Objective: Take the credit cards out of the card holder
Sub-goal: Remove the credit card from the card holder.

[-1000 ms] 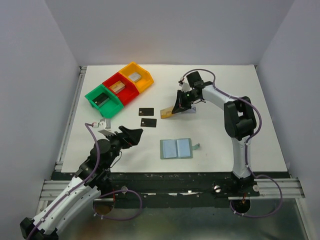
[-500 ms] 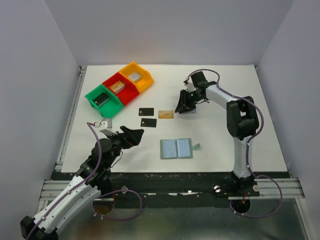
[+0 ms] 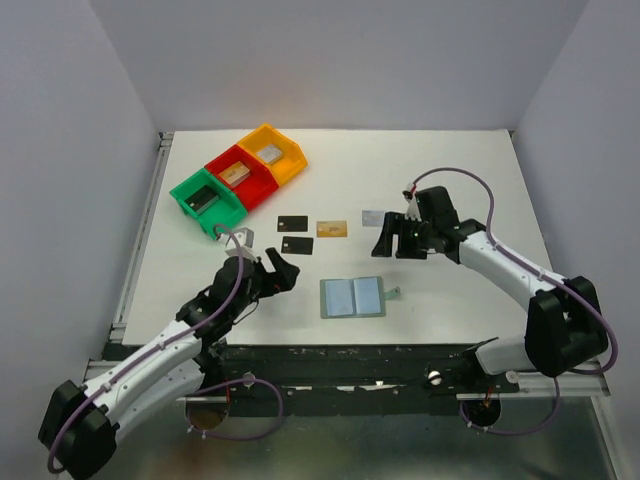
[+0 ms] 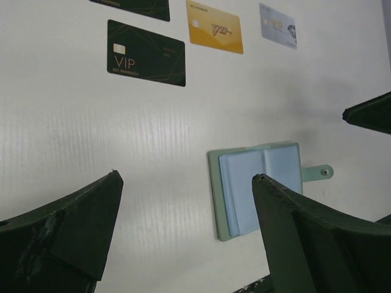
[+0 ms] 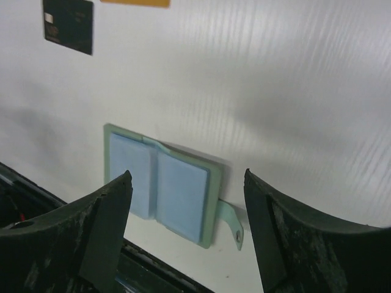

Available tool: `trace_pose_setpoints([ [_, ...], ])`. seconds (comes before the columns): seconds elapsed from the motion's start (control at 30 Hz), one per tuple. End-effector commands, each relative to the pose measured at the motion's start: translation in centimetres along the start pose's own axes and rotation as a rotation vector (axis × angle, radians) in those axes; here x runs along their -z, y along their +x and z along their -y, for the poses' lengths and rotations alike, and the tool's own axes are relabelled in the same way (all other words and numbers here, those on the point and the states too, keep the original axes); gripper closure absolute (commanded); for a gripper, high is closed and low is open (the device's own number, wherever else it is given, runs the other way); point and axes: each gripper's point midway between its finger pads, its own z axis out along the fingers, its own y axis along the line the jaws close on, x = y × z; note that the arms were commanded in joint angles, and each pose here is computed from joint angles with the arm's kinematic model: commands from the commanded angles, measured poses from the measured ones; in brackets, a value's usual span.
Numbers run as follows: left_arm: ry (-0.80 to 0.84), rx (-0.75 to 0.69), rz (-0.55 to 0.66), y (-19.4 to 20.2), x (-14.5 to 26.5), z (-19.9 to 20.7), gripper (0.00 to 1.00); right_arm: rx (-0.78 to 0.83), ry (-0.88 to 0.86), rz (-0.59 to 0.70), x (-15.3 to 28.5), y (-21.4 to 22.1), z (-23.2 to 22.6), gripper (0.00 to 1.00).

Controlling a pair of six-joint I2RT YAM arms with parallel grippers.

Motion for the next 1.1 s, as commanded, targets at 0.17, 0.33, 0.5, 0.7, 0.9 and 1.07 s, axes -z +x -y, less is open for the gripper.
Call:
trace_pose_setpoints([
  [0.17, 0.06, -0.168, -0.142, 2.6, -2.4, 5.3, 0.01, -0.094, 0.172, -0.023, -0.9, 6.8, 5.2, 0.23],
  [0.33, 0.097, -0.18, -0.205, 3.9, -2.8, 6.5, 0.01, -0.107, 0.152, -0.039, -1.2, 8.3, 5.4, 0.32],
  [0.5, 0.159, -0.172, -0.199, 3.8, -2.9, 7.7, 0.01, -0.114, 0.102, -0.069, -1.7, 9.3, 4.9, 0.51],
  [0.7, 0.163, -0.157, -0.197, 3.7, -3.3, 8.2, 0.05, -0.126, 0.069, -0.091, -1.8, 10.0, 4.5, 0.74],
  [0.9, 0.148, -0.132, -0.205, 3.6, -3.5, 8.0, 0.1, -0.146, 0.018, -0.111, -1.7, 10.8, 3.7, 1.0],
  [1.07, 0.27, -0.211, -0.295, 4.1, -2.9, 9.5, 0.1, -0.15, -0.033, -0.119, -1.8, 11.5, 2.5, 1.0],
])
